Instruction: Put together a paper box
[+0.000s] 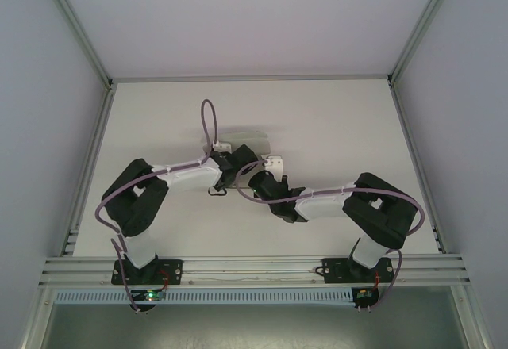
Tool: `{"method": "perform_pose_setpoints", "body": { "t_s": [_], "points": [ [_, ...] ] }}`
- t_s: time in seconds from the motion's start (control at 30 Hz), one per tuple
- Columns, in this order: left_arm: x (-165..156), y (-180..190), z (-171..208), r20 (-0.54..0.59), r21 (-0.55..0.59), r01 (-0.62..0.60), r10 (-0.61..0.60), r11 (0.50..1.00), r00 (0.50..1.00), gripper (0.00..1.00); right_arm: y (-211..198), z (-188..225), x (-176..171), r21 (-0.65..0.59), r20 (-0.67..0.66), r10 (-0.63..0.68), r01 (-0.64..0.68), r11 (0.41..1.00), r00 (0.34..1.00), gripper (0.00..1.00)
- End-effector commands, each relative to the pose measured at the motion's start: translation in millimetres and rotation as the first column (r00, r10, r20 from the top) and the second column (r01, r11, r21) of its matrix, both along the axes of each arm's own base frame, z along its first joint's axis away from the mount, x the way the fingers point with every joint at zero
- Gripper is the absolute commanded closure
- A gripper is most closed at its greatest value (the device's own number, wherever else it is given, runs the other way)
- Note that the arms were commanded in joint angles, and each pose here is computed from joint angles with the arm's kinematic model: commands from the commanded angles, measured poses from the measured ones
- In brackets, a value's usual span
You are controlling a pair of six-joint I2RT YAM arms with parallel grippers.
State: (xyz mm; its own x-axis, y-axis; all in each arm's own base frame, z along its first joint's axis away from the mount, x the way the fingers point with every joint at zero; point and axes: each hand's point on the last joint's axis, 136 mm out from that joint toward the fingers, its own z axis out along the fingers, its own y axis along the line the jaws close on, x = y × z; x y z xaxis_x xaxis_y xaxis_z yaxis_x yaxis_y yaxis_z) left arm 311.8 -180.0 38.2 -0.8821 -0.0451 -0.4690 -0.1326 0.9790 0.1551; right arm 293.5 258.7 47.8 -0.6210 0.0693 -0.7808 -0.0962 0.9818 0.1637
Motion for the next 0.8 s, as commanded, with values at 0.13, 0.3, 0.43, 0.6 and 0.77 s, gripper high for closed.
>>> {"method": "perform_pose_setpoints", "body": {
  "t_s": [0.13,0.3,0.43,0.6,0.77],
  "points": [
    [-36.2,-3.7,-35.5,-0.213,-0.089,-0.009,-0.01,0.996,0.977,0.83,-15.8,-16.6,-12.4,-0.074,-0.045,0.003,-0.007,0.997,0.999,1.0],
    [-37.8,4.5,-32.1,-0.219,-0.053,-0.028,0.016,0.998,0.976,0.75,-15.7,-15.7,-11.8,-0.076,-0.044,0.003,-0.006,0.997,0.999,1.0],
    [-38.9,12.3,-29.8,-0.194,-0.055,-0.05,0.039,0.997,0.98,0.76,-15.8,-15.6,-11.9,-0.076,-0.043,0.002,-0.005,0.997,0.999,1.0],
    [-36.0,19.7,-32.3,-0.193,-0.005,-0.059,0.057,0.998,0.98,0.84,-15.4,-18.6,-11.6,-0.084,-0.05,0.002,-0.006,0.996,0.999,1.0],
    [-32.4,45.6,-26.8,-0.152,0.144,-0.093,0.114,0.985,0.982,0.98,-22.9,-14.9,-11.7,-0.094,-0.035,-0.024,0.02,0.995,0.999,1.0]
  ]
}}
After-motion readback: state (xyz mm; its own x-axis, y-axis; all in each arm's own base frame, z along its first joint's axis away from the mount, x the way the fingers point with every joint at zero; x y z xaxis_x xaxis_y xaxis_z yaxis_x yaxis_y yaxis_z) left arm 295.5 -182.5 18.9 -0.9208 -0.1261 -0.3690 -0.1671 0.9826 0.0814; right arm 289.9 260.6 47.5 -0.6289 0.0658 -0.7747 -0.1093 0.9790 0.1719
